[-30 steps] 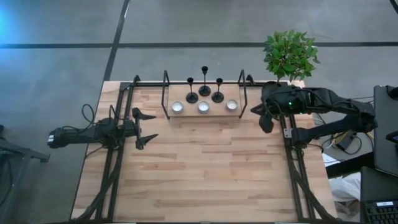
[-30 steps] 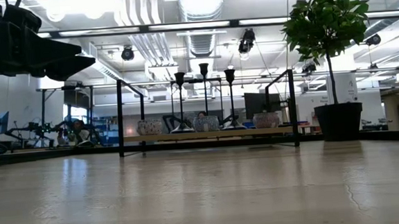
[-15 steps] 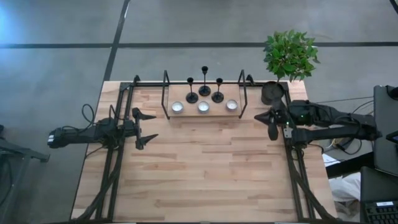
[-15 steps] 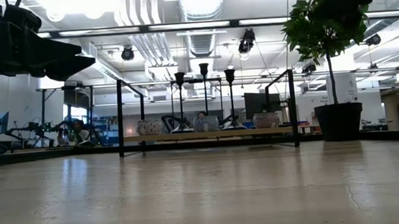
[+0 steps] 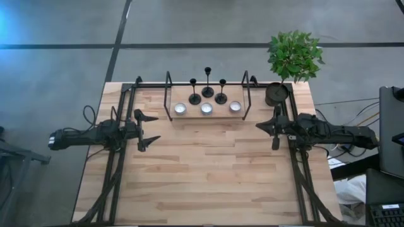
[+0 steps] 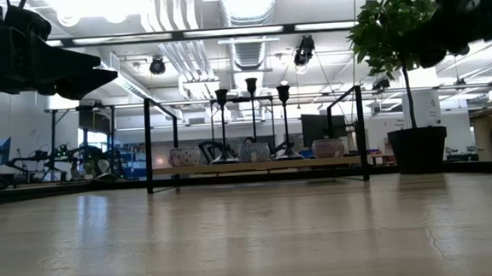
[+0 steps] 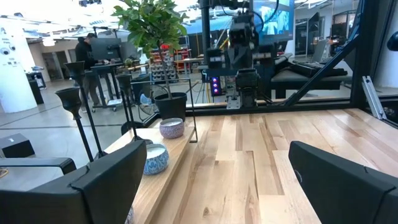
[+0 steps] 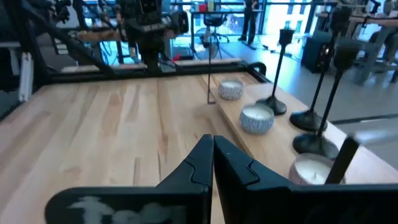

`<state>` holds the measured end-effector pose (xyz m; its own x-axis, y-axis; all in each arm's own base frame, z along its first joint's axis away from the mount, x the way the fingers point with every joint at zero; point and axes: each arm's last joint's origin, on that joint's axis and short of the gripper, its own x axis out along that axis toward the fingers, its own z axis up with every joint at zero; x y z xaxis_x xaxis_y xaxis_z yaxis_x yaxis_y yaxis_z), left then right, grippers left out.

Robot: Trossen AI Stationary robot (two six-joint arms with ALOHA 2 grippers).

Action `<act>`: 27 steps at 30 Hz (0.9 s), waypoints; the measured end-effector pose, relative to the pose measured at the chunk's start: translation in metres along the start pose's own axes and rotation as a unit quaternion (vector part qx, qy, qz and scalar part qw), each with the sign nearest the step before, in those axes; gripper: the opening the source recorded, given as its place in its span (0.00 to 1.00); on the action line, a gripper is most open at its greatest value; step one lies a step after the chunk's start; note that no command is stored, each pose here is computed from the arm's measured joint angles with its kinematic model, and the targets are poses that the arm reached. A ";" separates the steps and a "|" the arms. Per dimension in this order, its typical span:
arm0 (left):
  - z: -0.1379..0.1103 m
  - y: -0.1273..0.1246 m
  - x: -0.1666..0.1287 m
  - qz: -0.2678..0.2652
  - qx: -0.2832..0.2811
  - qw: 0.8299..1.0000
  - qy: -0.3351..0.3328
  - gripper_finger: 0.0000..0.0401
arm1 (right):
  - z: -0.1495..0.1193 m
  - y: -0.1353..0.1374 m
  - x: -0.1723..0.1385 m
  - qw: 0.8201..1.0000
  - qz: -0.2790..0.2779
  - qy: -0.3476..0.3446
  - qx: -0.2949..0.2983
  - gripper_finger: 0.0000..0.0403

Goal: Pick & Place candle stick holders
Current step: Return to Home Position

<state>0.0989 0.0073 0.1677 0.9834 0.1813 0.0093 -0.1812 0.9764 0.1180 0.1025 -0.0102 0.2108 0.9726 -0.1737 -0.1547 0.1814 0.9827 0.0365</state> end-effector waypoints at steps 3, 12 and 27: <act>0.000 0.000 0.000 0.000 0.000 1.000 0.000 0.99 | -0.019 -0.001 0.001 1.000 -0.001 -0.006 -0.016 0.02; 0.000 0.000 0.000 0.000 0.000 1.000 0.000 0.99 | -0.040 -0.001 0.000 0.995 0.013 -0.058 -0.082 0.02; 0.000 0.000 0.000 0.001 0.000 1.000 -0.001 0.99 | -0.043 -0.002 0.001 0.993 0.012 -0.092 -0.077 0.02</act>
<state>0.0991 0.0073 0.1677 0.9832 0.1821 0.0114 -0.1822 0.9762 0.1175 0.0967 -0.0093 0.1681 0.9889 -0.1459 0.0275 0.1481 0.9823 -0.1146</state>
